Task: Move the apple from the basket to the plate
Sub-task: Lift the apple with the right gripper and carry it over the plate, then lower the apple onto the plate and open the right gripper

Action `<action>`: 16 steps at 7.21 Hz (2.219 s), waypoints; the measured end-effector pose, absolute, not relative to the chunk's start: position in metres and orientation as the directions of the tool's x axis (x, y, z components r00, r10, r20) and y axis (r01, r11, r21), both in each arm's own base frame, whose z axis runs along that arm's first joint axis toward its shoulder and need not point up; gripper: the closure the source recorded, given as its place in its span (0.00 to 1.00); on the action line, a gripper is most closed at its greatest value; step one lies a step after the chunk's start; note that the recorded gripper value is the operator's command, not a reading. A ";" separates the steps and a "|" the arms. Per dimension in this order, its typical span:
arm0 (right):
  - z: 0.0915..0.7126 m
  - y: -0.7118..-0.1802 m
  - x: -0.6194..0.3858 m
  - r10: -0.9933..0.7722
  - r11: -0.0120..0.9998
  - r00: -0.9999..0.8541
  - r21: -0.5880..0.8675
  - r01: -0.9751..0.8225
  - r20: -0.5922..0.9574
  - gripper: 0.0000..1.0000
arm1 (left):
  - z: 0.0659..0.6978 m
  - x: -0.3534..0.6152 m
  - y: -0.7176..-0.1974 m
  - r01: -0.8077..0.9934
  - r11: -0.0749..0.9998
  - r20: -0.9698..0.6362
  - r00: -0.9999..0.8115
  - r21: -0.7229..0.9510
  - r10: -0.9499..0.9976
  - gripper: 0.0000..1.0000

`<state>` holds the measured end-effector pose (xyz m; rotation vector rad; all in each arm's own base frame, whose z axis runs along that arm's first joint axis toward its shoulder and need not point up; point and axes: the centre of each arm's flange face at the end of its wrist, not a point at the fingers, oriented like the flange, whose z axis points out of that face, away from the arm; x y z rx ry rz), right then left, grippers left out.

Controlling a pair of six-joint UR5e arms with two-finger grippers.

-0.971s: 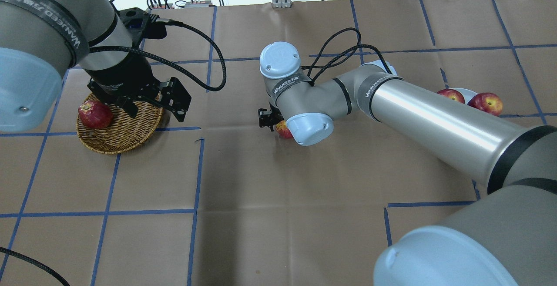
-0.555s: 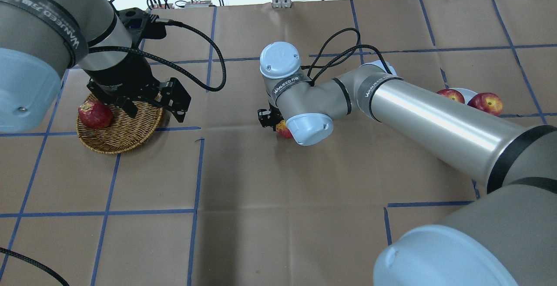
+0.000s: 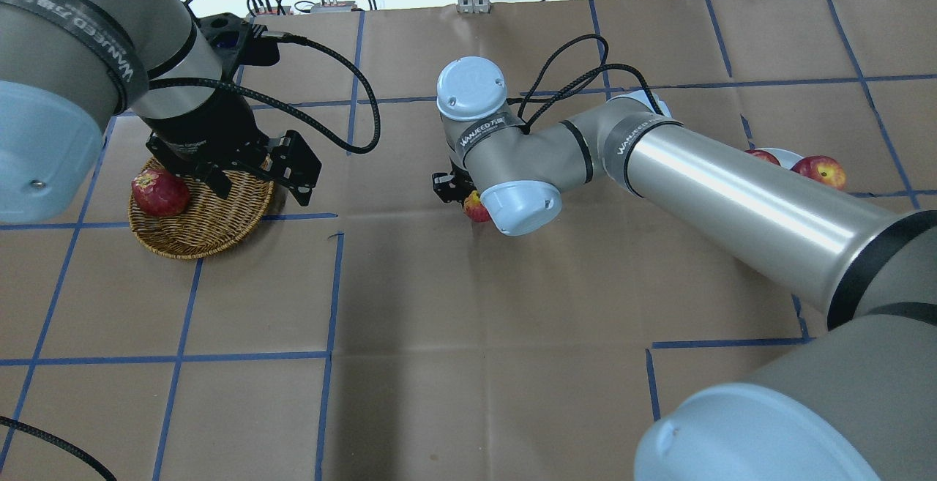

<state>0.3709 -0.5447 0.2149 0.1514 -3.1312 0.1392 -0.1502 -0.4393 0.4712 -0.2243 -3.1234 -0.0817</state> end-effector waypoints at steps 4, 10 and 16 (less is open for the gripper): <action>0.304 -0.583 0.267 -0.066 0.995 -0.998 -0.080 -0.068 0.021 0.39 | 0.471 -0.150 -0.438 0.144 0.988 0.013 -0.990 0.053 0.144 0.01; 0.343 -0.602 -0.039 -0.208 0.978 -0.978 0.020 -0.207 0.035 0.40 | 0.472 -0.150 -0.437 0.146 0.988 0.013 -0.989 0.053 0.145 0.01; 0.282 -0.564 -0.119 -0.258 0.964 -0.966 0.066 -0.259 -0.016 0.39 | 0.471 -0.150 -0.437 0.146 0.988 0.013 -0.989 0.056 0.145 0.01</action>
